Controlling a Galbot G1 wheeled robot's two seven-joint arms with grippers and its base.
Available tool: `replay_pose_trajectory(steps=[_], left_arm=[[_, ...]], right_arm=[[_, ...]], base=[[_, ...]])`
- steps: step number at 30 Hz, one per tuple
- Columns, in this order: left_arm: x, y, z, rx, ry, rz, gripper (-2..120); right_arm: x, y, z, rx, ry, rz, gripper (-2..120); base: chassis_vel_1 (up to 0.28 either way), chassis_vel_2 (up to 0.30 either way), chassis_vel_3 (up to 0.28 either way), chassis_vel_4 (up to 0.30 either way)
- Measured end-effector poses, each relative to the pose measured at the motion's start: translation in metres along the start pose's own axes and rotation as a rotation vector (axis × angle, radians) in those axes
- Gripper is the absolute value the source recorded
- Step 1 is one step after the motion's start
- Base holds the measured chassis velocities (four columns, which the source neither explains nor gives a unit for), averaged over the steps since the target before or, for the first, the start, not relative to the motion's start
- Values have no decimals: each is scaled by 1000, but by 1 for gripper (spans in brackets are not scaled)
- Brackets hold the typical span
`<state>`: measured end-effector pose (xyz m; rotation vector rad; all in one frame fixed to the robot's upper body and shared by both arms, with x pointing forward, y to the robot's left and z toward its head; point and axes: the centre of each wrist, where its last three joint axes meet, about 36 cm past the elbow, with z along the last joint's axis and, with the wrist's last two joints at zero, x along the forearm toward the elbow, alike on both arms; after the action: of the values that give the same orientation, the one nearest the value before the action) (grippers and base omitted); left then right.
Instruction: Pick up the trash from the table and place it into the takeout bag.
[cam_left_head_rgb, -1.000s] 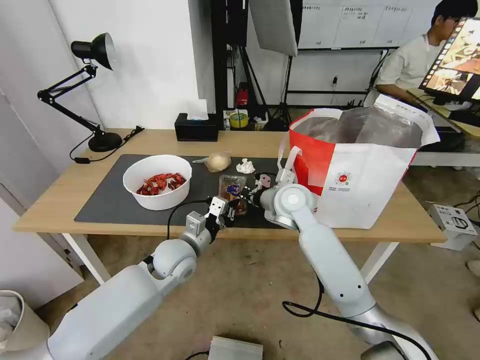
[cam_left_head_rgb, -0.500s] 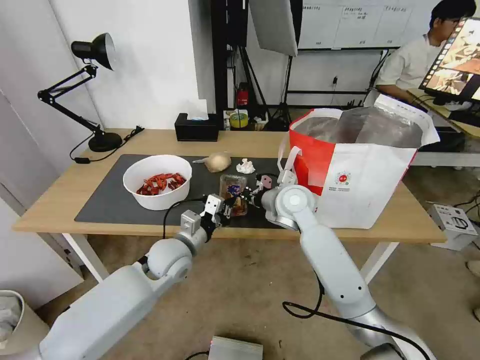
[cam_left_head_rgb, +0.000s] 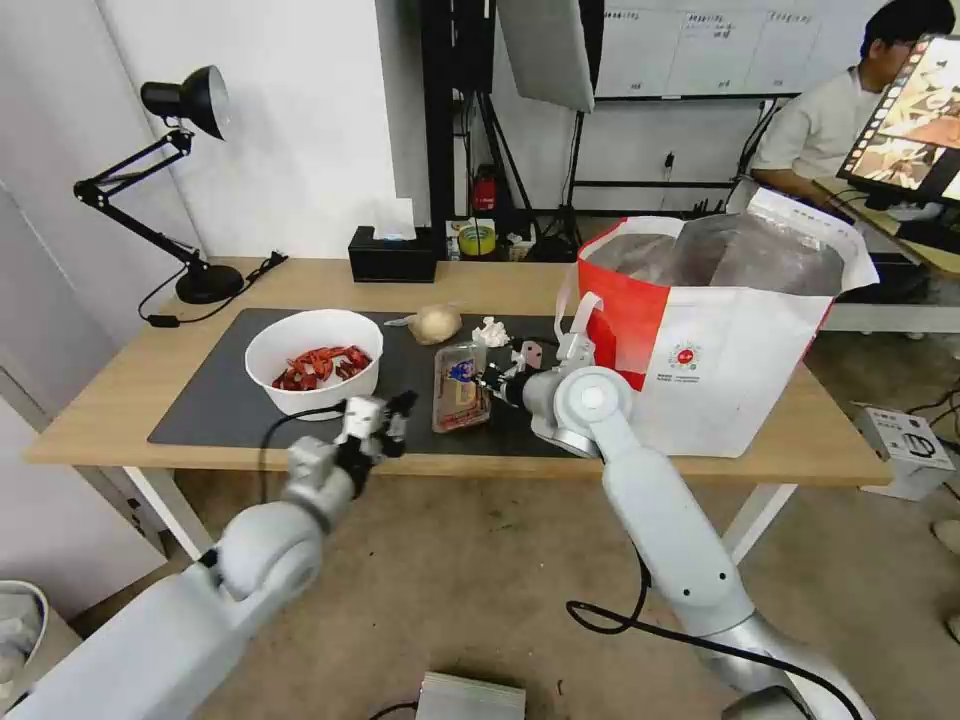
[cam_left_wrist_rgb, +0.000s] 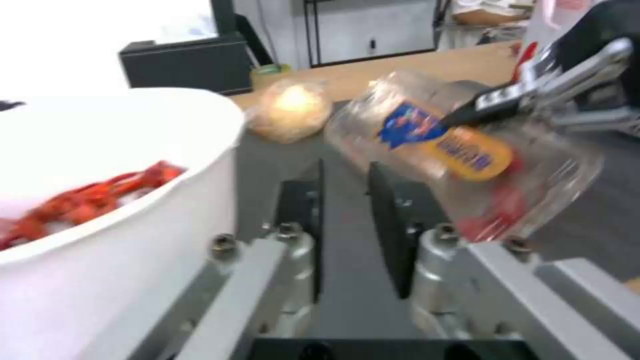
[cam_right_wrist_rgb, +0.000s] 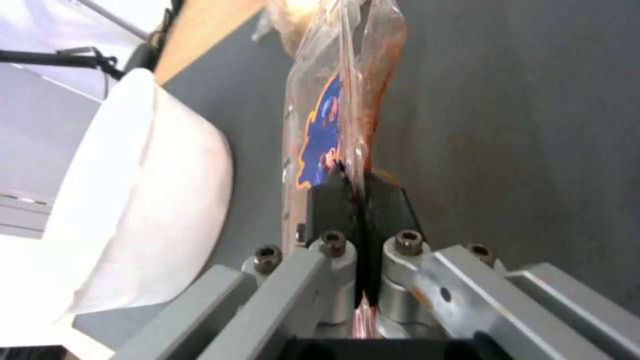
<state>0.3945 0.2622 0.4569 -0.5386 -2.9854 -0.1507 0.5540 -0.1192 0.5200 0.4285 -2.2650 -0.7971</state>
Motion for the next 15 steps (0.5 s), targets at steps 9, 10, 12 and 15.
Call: replay_pose_trajectory(steps=[9, 10, 12, 15], left_arm=[[22, 4, 1, 11, -15, -49, 66], [22, 4, 1, 12, -15, -51, 69], [25, 5, 1, 12, -14, -57, 75], [29, 7, 3, 14, -10, -68, 90]], right_arm=[[16, 5, -4, 17, -39, -38, 0], [18, 5, -5, 19, -44, -44, 0], [24, 6, -9, 26, -62, -59, 0], [42, 12, -19, 46, -107, -97, 0]], base=[[0, 0, 0, 0], [0, 0, 0, 0], [0, 0, 0, 0], [0, 0, 0, 0]])
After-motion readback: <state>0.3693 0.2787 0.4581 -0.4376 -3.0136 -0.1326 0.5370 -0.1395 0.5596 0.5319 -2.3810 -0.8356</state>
